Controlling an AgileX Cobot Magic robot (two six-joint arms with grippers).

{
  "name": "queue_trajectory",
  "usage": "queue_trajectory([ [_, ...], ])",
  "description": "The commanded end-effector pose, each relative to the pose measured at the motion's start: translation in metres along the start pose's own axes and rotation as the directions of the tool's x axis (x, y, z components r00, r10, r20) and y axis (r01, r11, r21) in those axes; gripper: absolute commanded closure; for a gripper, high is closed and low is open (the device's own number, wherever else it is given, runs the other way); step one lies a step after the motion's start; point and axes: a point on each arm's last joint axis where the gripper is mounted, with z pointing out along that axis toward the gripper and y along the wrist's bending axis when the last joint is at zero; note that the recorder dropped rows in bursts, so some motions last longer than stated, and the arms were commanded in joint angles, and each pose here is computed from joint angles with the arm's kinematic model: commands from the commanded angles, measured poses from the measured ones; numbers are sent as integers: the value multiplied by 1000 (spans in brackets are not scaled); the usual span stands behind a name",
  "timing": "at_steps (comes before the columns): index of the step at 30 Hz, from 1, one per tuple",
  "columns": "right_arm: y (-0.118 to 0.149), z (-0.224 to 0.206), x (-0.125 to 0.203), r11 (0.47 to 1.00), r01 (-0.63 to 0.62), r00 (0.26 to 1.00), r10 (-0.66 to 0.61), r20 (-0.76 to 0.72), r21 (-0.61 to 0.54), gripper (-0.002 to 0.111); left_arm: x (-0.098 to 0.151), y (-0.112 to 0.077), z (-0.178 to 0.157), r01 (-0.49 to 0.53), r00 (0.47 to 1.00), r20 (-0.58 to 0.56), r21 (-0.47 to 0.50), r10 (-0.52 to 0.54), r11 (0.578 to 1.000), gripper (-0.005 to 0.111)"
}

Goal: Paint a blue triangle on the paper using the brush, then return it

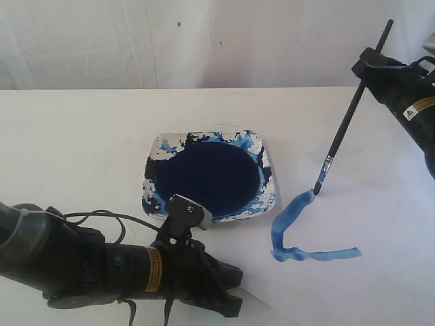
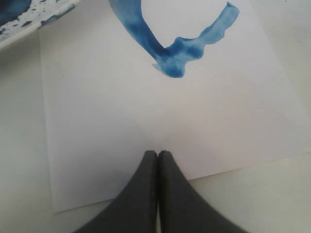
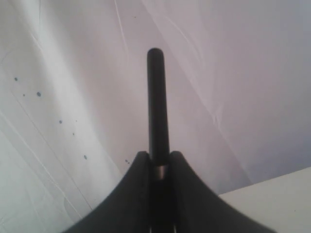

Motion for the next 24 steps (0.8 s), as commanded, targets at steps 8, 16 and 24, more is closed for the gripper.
queue_trajectory([
  [8, -3, 0, 3, 1000, 18, 999, -17, -37, 22, 108, 14, 4, 0, -41, 994, -104, -43, 37, 998, 107],
  [16, 3, -1, 4, 998, 60, 993, -62, -102, -23, 108, 14, 5, 0, -40, 994, -104, -44, 35, 998, 107],
  [24, 17, -5, -13, 990, 144, 964, -142, -223, -8, 108, 14, 5, 0, -40, 994, -104, -44, 35, 998, 107],
])
